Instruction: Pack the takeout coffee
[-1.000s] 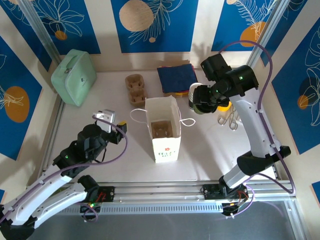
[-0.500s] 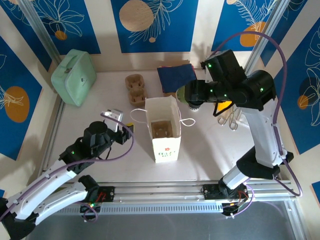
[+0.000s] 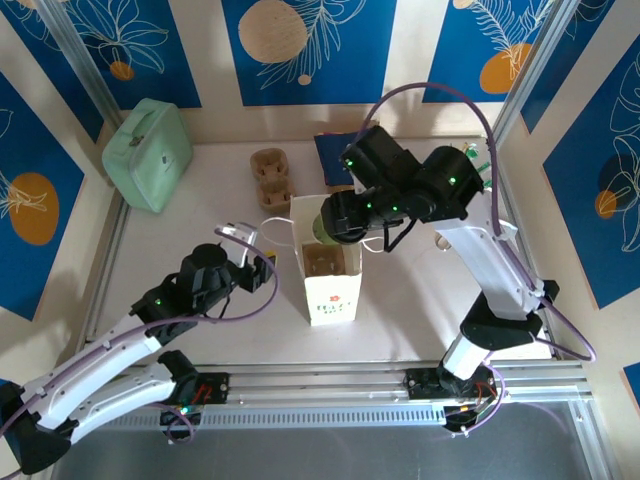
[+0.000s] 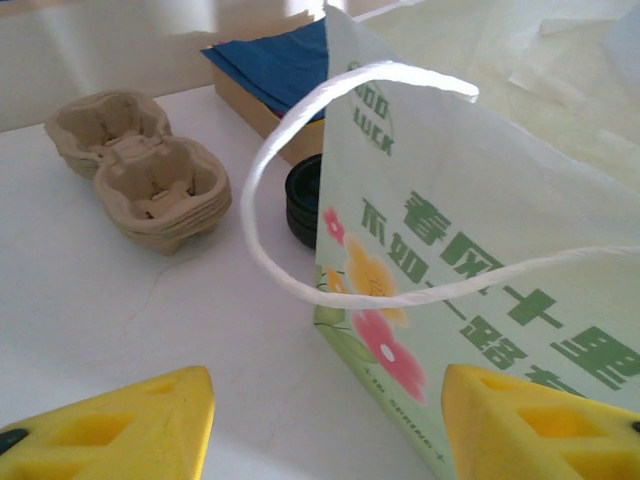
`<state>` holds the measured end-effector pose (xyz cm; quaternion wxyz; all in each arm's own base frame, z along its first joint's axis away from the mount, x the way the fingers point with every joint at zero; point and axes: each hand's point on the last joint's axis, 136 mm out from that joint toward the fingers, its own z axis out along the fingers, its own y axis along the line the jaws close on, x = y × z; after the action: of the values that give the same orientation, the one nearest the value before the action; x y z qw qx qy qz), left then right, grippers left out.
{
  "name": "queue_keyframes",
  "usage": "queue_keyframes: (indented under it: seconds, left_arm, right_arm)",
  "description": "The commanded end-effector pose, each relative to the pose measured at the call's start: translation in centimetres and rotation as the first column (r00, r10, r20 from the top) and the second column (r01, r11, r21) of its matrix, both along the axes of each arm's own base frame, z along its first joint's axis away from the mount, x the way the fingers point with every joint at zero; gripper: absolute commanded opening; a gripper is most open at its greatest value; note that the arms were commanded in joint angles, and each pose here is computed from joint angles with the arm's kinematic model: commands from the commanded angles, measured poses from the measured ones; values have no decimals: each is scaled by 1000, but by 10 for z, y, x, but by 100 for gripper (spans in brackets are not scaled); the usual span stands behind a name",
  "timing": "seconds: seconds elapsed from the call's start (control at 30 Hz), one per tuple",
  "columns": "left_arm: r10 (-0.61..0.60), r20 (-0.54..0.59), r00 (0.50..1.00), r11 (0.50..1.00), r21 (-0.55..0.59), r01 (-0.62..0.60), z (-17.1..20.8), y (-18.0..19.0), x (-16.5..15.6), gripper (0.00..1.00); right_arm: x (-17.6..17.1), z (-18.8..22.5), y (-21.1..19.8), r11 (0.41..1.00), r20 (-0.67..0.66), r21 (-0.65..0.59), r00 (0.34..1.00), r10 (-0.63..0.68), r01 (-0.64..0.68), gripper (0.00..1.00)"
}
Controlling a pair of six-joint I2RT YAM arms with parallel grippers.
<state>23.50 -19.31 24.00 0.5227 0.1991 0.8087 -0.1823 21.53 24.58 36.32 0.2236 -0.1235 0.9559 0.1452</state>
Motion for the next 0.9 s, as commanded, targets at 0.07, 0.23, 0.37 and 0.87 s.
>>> queue_keyframes:
  seconds: [0.07,0.23,0.37,0.87]
  left_arm:
    - [-78,25,997,996,-44,79,4,-20,-6,62]
    - [-175,33,984,982,-62,177,-3,-40,-16,62]
    - [-233,50,971,970,-57,235,-8,-52,-26,62]
    - [-401,84,912,916,33,399,-31,-101,-50,63]
  right_arm:
    - [-23,-34,-13,988,-144,-156,989,-21,-2,71]
    - [-21,-50,-7,978,-172,-208,984,-39,2,71]
    - [-22,-59,-2,972,-192,-233,981,-34,-12,71]
    - [-27,-84,-9,949,-243,-315,967,-77,-4,71]
